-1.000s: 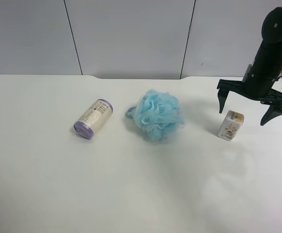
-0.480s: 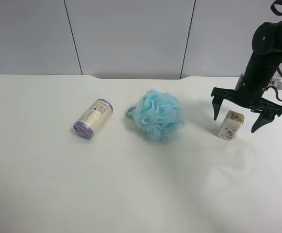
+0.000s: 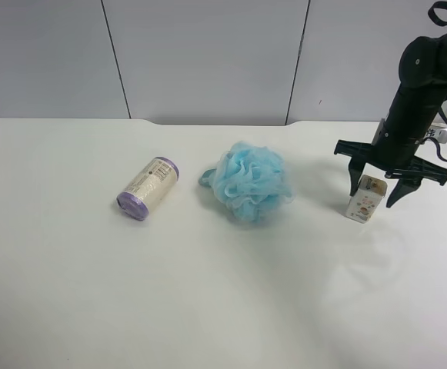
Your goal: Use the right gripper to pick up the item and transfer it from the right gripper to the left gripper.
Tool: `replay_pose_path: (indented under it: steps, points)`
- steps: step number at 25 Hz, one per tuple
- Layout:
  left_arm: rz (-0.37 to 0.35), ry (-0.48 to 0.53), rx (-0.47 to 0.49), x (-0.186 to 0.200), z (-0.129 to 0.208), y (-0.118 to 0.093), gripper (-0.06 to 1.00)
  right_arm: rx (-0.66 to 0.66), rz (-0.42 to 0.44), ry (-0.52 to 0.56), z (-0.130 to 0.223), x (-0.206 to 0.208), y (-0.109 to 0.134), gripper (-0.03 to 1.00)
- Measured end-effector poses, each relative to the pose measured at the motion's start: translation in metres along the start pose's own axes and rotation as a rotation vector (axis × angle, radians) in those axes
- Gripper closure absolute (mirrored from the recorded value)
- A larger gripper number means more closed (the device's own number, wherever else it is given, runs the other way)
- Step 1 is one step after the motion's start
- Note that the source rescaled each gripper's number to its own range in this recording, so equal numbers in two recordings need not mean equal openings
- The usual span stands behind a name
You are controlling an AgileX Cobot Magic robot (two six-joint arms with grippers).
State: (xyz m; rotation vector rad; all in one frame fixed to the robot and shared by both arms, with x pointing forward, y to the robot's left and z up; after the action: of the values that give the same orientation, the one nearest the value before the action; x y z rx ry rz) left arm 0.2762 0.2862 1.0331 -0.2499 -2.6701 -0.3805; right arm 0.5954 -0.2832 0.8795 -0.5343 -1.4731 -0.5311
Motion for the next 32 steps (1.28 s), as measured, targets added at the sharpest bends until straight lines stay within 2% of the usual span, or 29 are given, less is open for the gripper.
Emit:
replay_pose_path:
  steps: [1, 13, 24, 32]
  points:
    - [0.0, 0.0, 0.0, 0.0, 0.0, 0.0, -0.06, 0.0, 0.0, 0.0, 0.0, 0.0, 0.0, 0.97]
    - [0.0, 0.0, 0.0, 0.0, 0.0, 0.0, -0.06, 0.036, -0.007, -0.009, 0.0, 0.004, 0.0, 0.96]
    - [0.0, 0.0, 0.0, 0.0, 0.0, 0.0, -0.06, 0.18, -0.12, -0.164, 0.007, 0.078, -0.005, 0.96]
    - [0.0, 0.0, 0.0, 0.0, 0.0, 0.0, -0.06, 0.31, -0.214, -0.203, 0.027, 0.12, -0.009, 0.96]
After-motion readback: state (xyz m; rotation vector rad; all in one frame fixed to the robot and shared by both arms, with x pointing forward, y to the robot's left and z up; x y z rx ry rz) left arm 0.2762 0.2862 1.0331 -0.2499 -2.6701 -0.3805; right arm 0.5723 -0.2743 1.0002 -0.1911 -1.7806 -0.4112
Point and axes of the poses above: a point on each arm's last joint axis where the gripper is mounted, x pointing back along that axis away from the gripper, y along the wrist's bending axis when the last joint is at zero, z = x × y, the point moved 5 cm from there along -x, pointing out along that axis toward the gripper, and after that the axes turned 11 degrees about -x, right-handed, at the moved point
